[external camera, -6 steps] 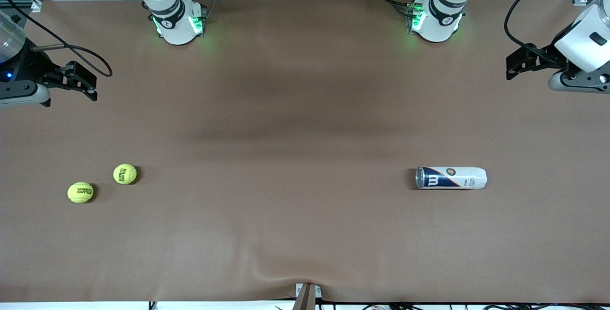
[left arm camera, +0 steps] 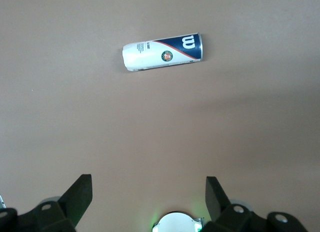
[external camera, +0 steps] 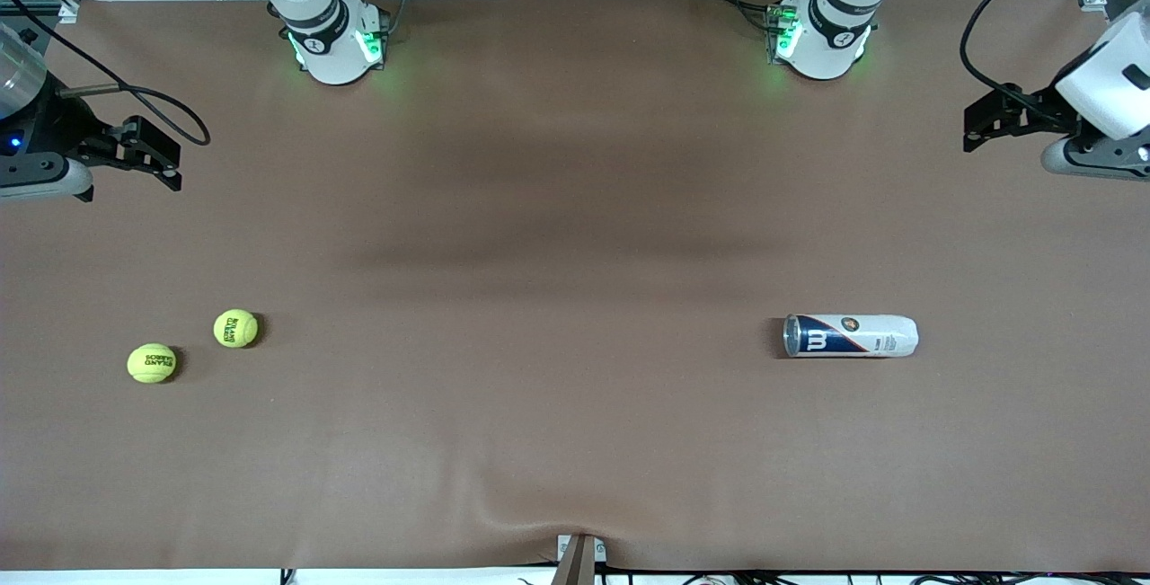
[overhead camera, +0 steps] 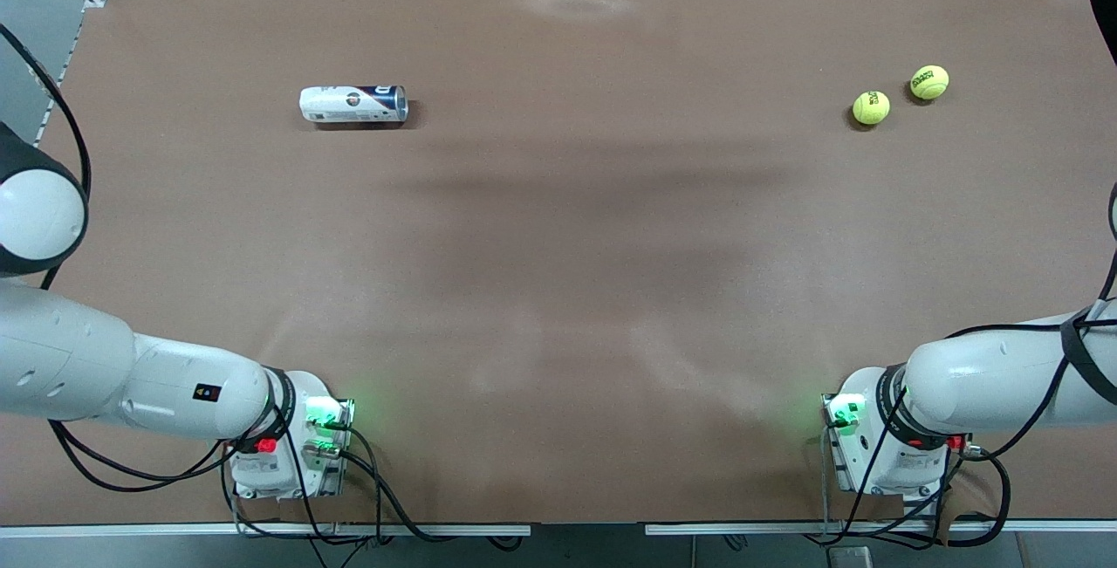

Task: Insert tennis ball vertically with right arm
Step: 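Reach the left gripper down to the lying Wilson can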

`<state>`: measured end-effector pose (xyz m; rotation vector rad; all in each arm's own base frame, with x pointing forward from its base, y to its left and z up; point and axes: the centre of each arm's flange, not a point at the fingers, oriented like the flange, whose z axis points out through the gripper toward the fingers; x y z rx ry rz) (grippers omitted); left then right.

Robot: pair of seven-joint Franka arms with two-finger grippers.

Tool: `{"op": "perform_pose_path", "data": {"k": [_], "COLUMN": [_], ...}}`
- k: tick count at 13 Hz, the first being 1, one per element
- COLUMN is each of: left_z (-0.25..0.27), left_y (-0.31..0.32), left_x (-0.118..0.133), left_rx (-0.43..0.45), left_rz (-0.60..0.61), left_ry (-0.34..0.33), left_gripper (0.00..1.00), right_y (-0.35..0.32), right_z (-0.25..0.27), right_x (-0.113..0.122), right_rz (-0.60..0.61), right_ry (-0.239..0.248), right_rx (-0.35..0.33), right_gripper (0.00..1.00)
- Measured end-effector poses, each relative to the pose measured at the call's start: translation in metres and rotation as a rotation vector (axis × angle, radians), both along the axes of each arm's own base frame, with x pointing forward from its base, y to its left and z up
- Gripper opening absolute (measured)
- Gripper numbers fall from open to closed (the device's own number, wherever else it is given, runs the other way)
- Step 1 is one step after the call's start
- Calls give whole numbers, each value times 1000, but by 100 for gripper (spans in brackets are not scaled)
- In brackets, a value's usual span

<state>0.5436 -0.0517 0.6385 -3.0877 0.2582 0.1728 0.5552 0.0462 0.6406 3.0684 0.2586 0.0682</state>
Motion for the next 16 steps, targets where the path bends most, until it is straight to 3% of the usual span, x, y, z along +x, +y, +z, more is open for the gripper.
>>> {"op": "perform_pose_path", "data": {"k": [9, 16], "left_z": [-125, -230], "left_y": [-20, -67], "left_x": [51, 95], "left_rx": [25, 214], "left_rz": [-267, -658], "left_ry": [229, 264], "left_gripper": [100, 100], "right_y": [-1, -25], "right_z": [-1, -2], "right_x": [0, 2], "right_rz": [-2, -37], "right_ry": [1, 1], "right_rx": [-7, -63], "right_gripper": [100, 100]}}
